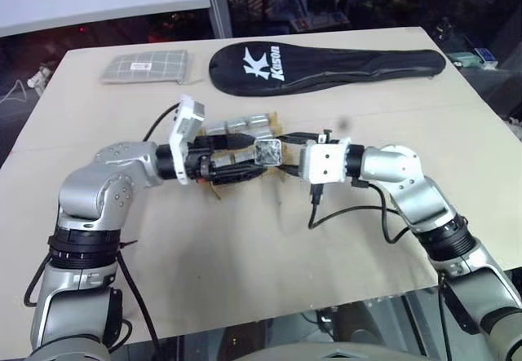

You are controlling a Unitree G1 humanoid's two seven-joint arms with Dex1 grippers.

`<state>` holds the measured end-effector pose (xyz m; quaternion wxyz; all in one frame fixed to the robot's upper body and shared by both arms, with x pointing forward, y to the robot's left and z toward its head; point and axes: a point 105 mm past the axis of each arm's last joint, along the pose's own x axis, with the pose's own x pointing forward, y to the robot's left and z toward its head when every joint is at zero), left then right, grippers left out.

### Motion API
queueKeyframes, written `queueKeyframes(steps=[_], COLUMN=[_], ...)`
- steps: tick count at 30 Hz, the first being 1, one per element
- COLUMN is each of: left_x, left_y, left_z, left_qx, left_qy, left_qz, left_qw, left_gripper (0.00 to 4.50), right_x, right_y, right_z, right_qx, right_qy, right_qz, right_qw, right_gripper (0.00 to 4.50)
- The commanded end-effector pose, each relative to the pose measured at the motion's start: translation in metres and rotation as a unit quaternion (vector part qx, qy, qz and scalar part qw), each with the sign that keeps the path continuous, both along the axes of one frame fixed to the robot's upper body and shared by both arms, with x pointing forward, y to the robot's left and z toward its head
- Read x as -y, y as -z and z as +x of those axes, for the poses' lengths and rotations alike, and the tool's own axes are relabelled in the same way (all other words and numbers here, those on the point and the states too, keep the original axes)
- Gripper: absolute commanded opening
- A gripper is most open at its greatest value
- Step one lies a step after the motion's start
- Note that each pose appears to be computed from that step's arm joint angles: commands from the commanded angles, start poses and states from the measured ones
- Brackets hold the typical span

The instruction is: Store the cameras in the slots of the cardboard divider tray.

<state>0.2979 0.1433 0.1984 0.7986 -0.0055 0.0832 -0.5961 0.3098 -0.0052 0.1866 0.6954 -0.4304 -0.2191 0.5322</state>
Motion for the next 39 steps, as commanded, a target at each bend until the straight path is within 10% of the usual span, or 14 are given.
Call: queueKeyframes(steps=[1,12,21,39], left_x=[0.001,-0.003,-0.001,-0.003], left_y=[-0.018,-0.01,-0.014,-0.017], left_z=[-0.001,-0.005,0.001,0.01], left_qx=[-0.001,-0.069,-0.059,-0.005], left_qy=[0.008,0.013,0.004,0.012], left_qz=[-0.011,0.032,0.016,0.021], left_qw=[1.0,0.997,0.998,1.0], left_gripper=[4.5,4.5,0.7,0.69], right_x=[-0.005,-0.008,-0.008,-0.006], right_y=[-0.013,-0.014,-0.012,-0.006], right_z=[-0.003,-0.003,-0.006,-0.009], right_qx=[0.053,0.075,0.075,0.044], right_qy=[-0.017,-0.025,-0.029,-0.023], right_qz=[0.005,0.009,0.006,0.005], right_qw=[0.998,0.997,0.997,0.999], right_gripper=[1.74,1.74,1.74,1.74])
